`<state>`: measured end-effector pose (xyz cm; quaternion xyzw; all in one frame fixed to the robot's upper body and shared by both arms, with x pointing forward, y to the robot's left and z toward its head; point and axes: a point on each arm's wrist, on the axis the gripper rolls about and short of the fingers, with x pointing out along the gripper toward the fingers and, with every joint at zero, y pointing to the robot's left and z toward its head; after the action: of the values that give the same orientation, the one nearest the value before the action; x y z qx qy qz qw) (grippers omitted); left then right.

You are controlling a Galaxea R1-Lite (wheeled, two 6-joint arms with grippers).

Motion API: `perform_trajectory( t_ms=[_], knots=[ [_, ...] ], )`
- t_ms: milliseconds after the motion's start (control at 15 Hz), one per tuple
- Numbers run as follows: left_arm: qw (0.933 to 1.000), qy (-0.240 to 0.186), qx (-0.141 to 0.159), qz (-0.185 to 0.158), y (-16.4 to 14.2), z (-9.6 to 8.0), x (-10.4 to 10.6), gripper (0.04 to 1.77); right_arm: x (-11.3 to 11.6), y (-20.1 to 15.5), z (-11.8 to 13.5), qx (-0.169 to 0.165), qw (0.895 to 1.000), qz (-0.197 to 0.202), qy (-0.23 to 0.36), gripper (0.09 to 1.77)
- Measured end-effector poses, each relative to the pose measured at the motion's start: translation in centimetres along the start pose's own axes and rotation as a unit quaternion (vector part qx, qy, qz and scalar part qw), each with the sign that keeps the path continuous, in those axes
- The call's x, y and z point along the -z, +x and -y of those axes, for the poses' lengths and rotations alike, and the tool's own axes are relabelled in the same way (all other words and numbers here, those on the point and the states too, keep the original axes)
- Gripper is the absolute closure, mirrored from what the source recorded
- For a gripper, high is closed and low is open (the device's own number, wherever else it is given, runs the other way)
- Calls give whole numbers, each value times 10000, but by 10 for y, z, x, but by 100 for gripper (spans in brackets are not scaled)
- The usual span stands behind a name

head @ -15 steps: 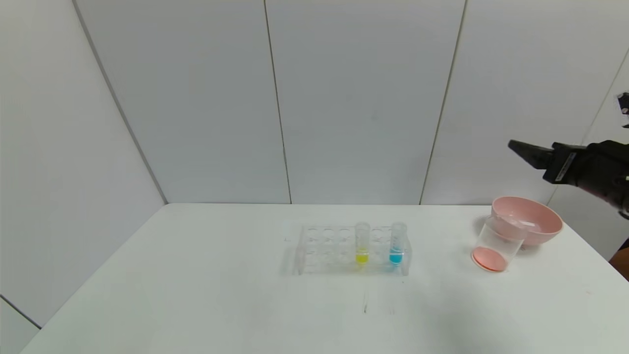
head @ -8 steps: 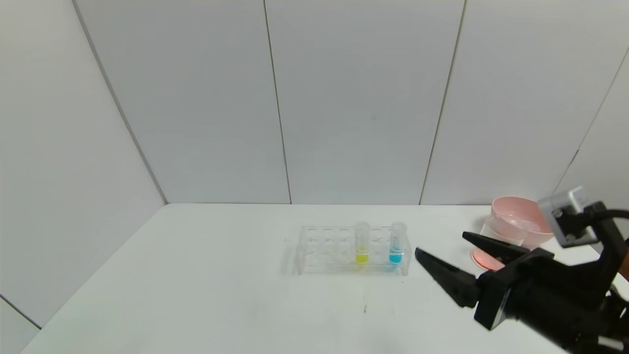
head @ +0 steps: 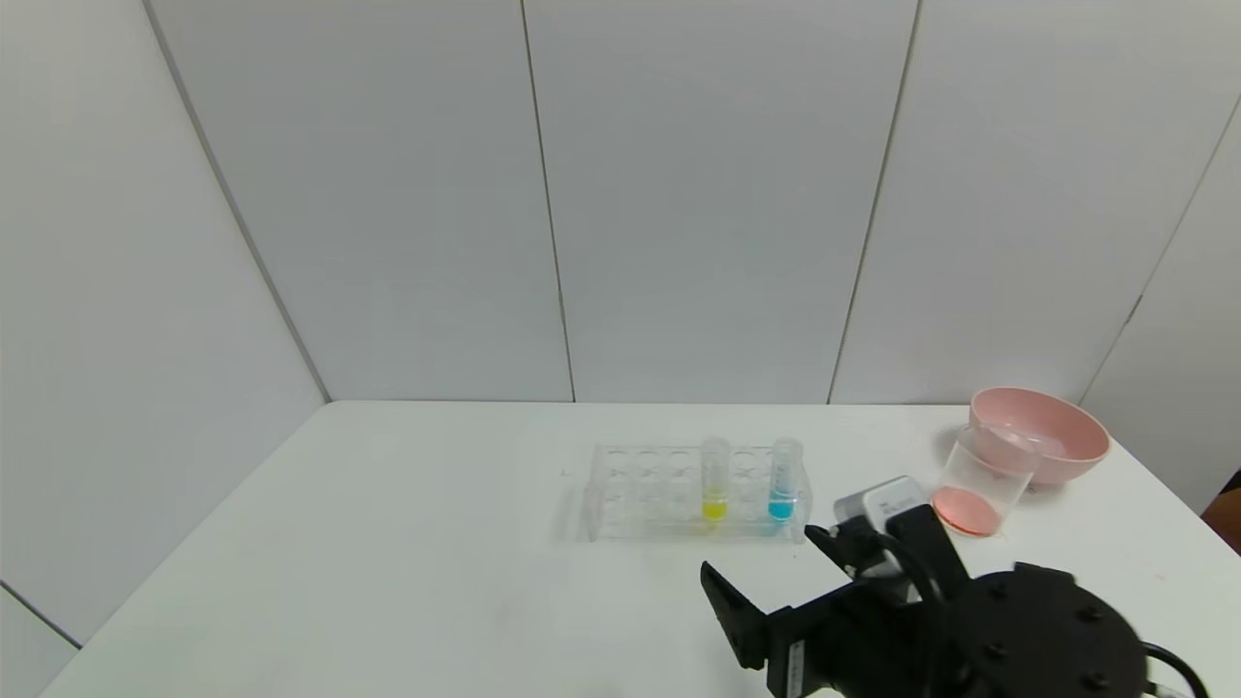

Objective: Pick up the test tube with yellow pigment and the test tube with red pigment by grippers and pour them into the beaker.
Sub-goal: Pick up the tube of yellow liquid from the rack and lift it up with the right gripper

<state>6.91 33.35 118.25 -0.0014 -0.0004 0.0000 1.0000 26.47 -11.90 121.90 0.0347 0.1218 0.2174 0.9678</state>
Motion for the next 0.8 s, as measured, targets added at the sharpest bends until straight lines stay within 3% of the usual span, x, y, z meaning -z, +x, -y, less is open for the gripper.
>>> perform_trajectory(
  t_ms=[467, 800],
  knots=[
    [10000, 0, 0, 0, 0, 0, 0, 5, 16, 86, -11, 759, 9970, 163, 55, 16],
    [10000, 0, 0, 0, 0, 0, 0, 5, 17, 112, 1, 1030, 9944, 214, 43, 16]
  ],
)
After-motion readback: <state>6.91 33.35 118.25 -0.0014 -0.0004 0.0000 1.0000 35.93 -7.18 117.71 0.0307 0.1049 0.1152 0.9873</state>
